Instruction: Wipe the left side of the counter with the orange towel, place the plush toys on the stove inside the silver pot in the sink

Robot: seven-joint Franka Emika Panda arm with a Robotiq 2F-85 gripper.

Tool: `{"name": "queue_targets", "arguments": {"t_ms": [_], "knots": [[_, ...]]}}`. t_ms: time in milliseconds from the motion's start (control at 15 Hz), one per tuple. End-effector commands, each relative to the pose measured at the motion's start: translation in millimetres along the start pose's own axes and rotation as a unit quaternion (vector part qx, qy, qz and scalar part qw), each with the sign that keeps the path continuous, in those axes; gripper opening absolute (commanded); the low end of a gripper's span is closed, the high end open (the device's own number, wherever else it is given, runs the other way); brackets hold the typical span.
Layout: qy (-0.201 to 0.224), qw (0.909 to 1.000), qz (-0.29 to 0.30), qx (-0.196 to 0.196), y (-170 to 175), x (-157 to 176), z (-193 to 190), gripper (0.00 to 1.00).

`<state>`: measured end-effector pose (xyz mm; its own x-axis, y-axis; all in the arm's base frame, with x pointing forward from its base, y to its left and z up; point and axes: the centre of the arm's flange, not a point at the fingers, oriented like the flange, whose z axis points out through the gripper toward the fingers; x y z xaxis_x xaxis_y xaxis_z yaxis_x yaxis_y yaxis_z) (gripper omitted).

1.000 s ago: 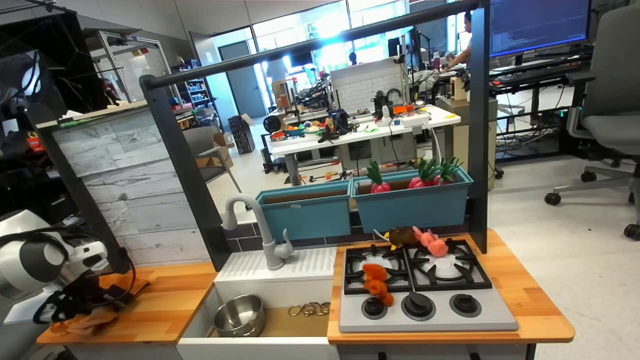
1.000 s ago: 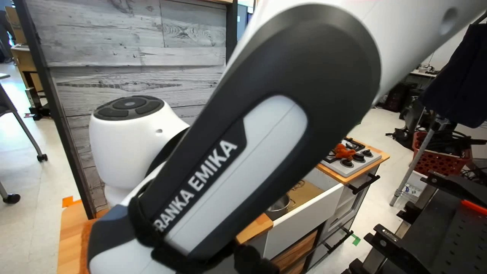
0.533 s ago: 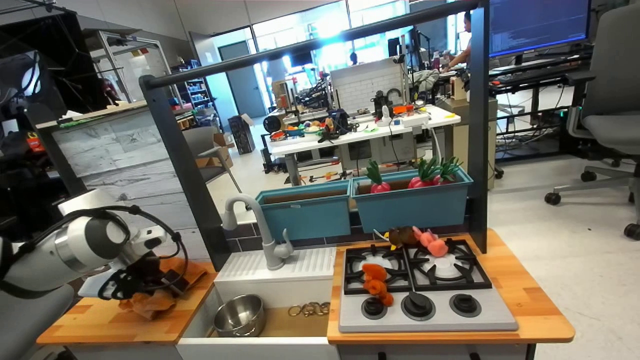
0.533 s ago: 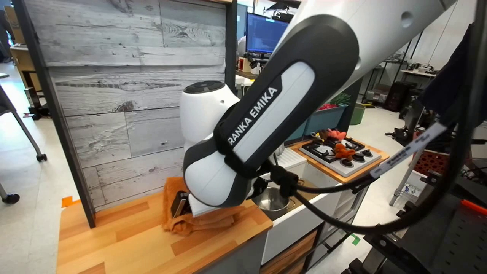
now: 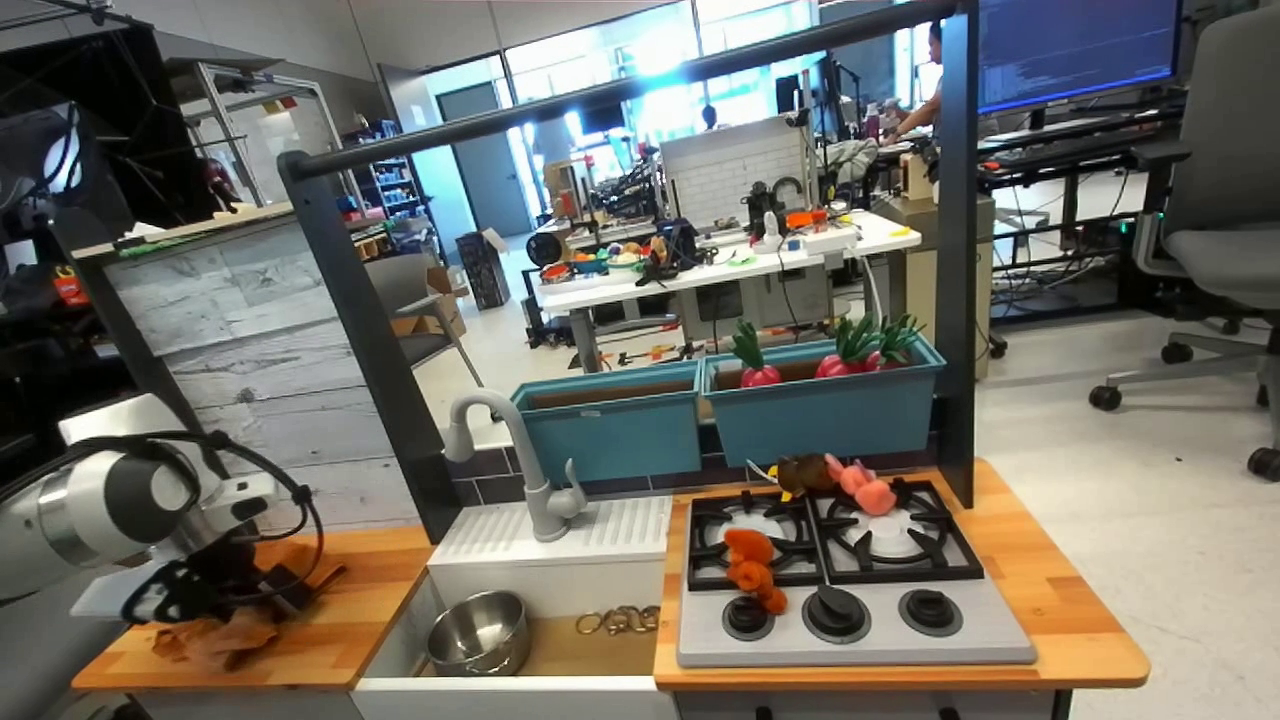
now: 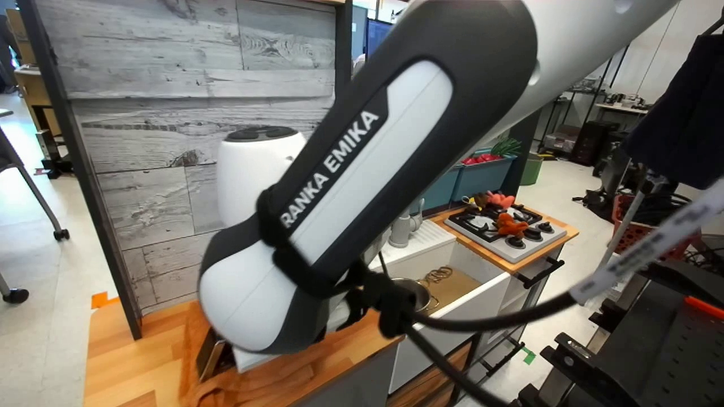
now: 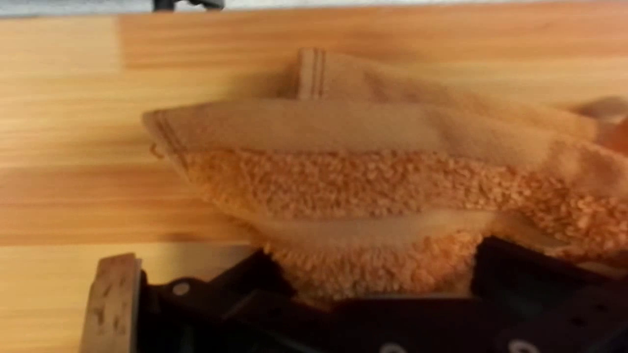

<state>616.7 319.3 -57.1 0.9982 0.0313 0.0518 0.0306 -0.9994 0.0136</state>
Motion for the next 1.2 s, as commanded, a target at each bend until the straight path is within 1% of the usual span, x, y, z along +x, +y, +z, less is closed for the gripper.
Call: {"name": "queue_targets", "arguments": {"t_ms": [0, 133, 200, 333, 400, 467, 667, 733, 867, 1000, 1133], "knots": [[-0.045, 0.9979, -0.040, 0.024, -69, -39, 20, 1.00], [-0.062, 0.9970, -0.045, 0.010, -74, -45, 19, 1.00], [-0.071, 0.9967, -0.039, -0.004, -63, -43, 19, 1.00], [-0.088, 0.9953, 0.002, -0.040, -22, -32, 20, 1.00], [-0.087, 0.9944, 0.025, -0.055, 8, -24, 22, 1.00], [-0.085, 0.9931, 0.044, -0.068, 25, -17, 19, 1.00], [-0.081, 0.9853, 0.099, -0.113, 98, 1, 19, 1.00], [-0.077, 0.9815, 0.118, -0.130, 115, 9, 20, 1.00], [-0.078, 0.9798, 0.125, -0.135, 123, 16, 18, 1.00], [-0.086, 0.9833, 0.106, -0.120, 109, 11, 18, 1.00], [-0.078, 0.9881, 0.076, -0.109, 79, 7, 21, 1.00]]}}
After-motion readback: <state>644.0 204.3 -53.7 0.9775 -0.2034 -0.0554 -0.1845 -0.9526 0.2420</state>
